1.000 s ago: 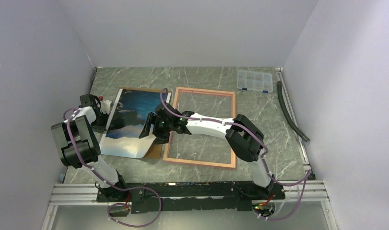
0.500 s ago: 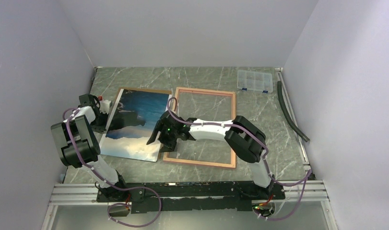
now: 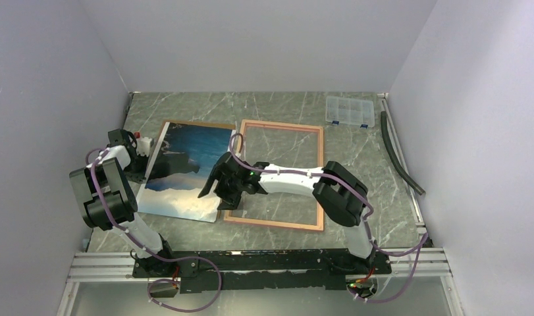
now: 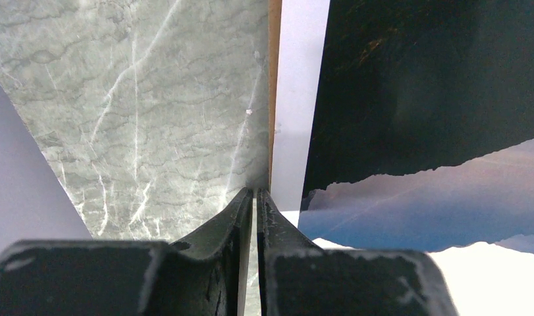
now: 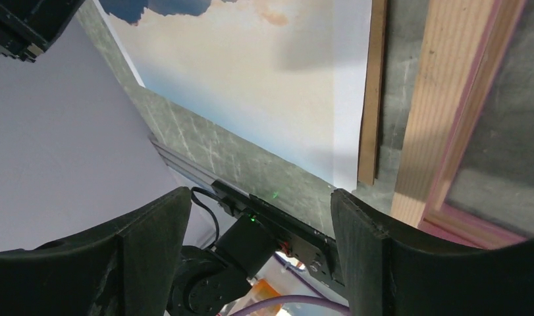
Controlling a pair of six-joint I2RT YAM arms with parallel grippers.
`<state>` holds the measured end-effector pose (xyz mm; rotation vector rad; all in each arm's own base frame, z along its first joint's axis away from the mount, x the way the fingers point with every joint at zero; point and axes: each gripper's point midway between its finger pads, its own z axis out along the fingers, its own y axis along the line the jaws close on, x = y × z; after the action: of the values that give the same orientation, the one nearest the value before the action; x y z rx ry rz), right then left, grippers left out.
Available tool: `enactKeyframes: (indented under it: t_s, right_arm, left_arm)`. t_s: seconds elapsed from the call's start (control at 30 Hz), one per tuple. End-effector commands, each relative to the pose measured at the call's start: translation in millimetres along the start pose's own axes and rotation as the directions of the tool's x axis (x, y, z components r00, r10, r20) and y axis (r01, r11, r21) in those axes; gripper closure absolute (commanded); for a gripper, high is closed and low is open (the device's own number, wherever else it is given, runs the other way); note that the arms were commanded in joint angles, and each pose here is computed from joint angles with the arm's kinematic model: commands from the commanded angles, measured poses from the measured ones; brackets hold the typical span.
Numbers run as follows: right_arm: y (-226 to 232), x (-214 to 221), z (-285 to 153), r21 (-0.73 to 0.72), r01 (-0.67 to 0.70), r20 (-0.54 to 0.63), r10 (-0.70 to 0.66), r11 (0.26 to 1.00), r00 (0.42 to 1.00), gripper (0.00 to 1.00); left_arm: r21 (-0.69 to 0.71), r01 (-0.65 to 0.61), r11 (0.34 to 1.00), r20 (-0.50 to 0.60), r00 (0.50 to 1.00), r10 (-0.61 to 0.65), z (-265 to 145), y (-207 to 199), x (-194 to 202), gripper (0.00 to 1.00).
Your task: Put the photo into the frame
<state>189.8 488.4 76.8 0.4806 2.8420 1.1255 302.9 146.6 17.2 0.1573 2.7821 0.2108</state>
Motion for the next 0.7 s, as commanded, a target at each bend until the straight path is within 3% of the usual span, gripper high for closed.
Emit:
enactKeyframes:
  t_s: [0.0,0.2,0.67]
  right_arm:
    - [15.0,13.3,-16.8,0.024,0.045,-0.023,-0.045,0.999,0.999,0.17]
    - [13.7,24.3,-4.3,0.089,0.070,-0.052,-0.065,0.994,0.997,0.16]
    - [-17.4,24.3,15.1,0.197,0.053,0.008,-0.056,0.979,0.998,0.13]
  left_arm:
    - [0.073,0.012,0.997,-0.052,0.999,-0.009,1.6,-14.5,12.4,0.87]
    - [0.078,0.010,0.997,-0.045,0.999,-0.007,0.1,-14.1,13.4,0.87]
    - [0.073,0.000,0.997,-0.033,0.999,0.002,-1.0,-3.2,12.1,0.88]
